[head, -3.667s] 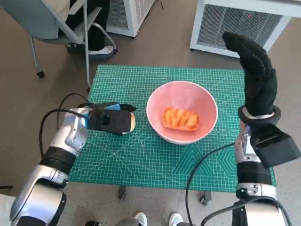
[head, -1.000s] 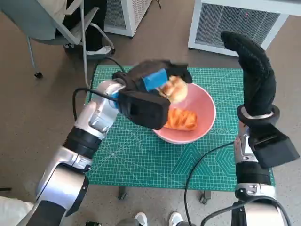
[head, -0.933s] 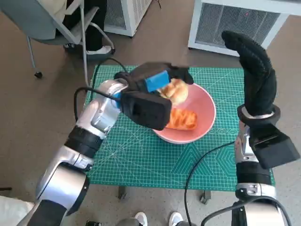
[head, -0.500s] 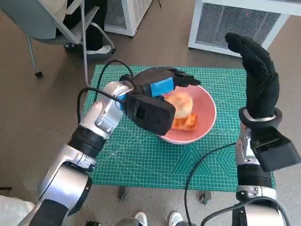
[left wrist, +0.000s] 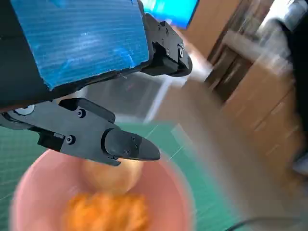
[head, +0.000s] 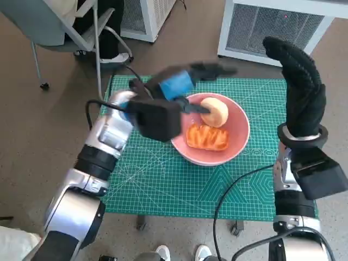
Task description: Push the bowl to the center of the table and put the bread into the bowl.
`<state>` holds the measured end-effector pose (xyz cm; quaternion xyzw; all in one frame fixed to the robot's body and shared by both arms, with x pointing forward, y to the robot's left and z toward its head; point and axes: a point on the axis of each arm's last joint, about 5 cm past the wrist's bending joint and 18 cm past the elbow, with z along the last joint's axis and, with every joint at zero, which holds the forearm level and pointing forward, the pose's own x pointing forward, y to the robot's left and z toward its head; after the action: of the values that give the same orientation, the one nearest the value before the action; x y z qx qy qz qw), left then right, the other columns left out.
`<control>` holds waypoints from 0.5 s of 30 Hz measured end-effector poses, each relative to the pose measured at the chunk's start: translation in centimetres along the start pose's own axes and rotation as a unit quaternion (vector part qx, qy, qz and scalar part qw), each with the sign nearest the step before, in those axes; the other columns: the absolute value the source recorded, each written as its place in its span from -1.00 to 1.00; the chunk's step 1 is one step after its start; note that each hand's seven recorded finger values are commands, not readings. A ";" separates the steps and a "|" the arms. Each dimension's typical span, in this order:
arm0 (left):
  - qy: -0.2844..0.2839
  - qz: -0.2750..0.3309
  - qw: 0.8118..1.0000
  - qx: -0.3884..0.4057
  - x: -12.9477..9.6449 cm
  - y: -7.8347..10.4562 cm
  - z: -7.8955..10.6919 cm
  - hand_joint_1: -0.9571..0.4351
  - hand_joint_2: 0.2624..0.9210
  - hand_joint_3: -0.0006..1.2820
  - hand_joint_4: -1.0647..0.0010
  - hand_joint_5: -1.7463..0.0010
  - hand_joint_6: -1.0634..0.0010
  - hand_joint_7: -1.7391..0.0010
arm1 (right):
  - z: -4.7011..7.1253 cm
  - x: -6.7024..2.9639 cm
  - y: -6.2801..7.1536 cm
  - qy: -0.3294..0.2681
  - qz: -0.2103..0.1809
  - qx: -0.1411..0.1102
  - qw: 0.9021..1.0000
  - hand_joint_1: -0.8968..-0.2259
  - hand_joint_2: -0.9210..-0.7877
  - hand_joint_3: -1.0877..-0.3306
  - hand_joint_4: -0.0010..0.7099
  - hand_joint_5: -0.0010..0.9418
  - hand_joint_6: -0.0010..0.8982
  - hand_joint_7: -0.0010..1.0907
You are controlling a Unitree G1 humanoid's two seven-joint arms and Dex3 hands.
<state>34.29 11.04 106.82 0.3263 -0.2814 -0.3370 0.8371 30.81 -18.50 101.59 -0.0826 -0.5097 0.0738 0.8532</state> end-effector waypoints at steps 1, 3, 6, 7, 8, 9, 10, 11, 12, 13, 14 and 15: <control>-0.011 0.017 1.000 -0.018 -0.2 0.0 0.0 -0.13 1.00 -0.65 0.42 0.95 0.26 0.88 | 0.0 0.03 0.0 0.000 0.000 0.000 1.000 -0.22 -1.00 -0.15 -0.12 -0.99 -0.88 0.05; -0.035 0.048 0.997 -0.054 -0.5 0.0 0.0 -0.10 1.00 -0.63 0.41 0.95 0.26 0.88 | 0.0 0.09 0.0 0.001 0.000 0.000 1.000 -0.22 -1.00 -0.15 -0.12 -0.99 -0.88 0.05; -0.059 0.077 0.991 -0.091 -0.9 -0.1 0.0 -0.08 1.00 -0.60 0.39 0.95 0.27 0.88 | 0.0 0.26 0.0 0.001 0.000 0.001 1.000 -0.22 -1.00 -0.14 -0.12 -0.99 -0.87 0.05; -0.063 0.082 0.990 -0.098 -1.0 -0.1 0.0 -0.09 1.00 -0.58 0.39 0.95 0.28 0.87 | 0.0 0.30 0.0 0.001 0.000 0.001 1.000 -0.21 -1.00 -0.14 -0.12 -0.99 -0.87 0.05; -0.069 0.089 0.988 -0.108 -1.1 -0.2 0.0 -0.09 1.00 -0.57 0.38 0.95 0.28 0.87 | 0.0 0.36 0.0 0.000 -0.001 0.001 1.000 -0.21 -1.00 -0.14 -0.11 -0.99 -0.87 0.05; -0.075 0.096 0.986 -0.118 -1.2 -0.2 0.0 -0.10 1.00 -0.56 0.38 0.95 0.29 0.87 | 0.0 0.43 0.0 0.000 -0.001 0.001 1.000 -0.22 -1.00 -0.14 -0.11 -0.99 -0.86 0.05; -0.081 0.103 0.983 -0.128 -1.3 -0.3 -0.1 -0.11 1.00 -0.55 0.38 0.96 0.31 0.87 | 0.0 0.51 0.0 0.000 -0.003 0.001 1.000 -0.22 -1.00 -0.14 -0.11 -0.99 -0.86 0.05; -0.087 0.111 0.980 -0.138 -1.4 -0.4 -0.1 -0.11 1.00 -0.54 0.37 0.96 0.31 0.87 | 0.0 0.59 0.0 0.000 -0.004 0.001 1.000 -0.22 -1.00 -0.14 -0.11 -0.99 -0.86 0.05; -0.094 0.121 0.977 -0.150 -1.6 -0.5 -0.2 -0.12 1.00 -0.53 0.37 0.96 0.32 0.87 | 0.1 0.71 0.0 0.001 -0.006 0.001 1.000 -0.22 -1.00 -0.14 -0.11 -0.99 -0.85 0.05; -0.100 0.130 0.974 -0.158 -1.8 -0.6 -0.3 -0.12 1.00 -0.52 0.37 0.96 0.33 0.87 | 0.1 0.82 0.0 0.001 -0.008 0.001 1.000 -0.22 -1.00 -0.14 -0.11 -0.99 -0.85 0.05; -0.106 0.139 0.971 -0.165 -1.9 -0.7 -0.4 -0.12 1.00 -0.51 0.37 0.96 0.33 0.86 | 0.1 0.92 0.0 0.001 -0.009 0.001 1.000 -0.23 -1.00 -0.14 -0.11 -0.99 -0.85 0.05; -0.112 0.148 0.967 -0.172 -2.1 -0.8 -0.5 -0.13 1.00 -0.49 0.35 0.97 0.39 0.78 | 0.1 1.02 0.0 0.001 -0.011 0.001 1.000 -0.23 -1.00 -0.14 -0.11 -0.99 -0.85 0.05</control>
<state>33.03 12.32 105.40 0.0924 -0.3561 -0.2866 0.8846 31.19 -18.32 102.52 -0.0759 -0.5093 0.0649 0.8548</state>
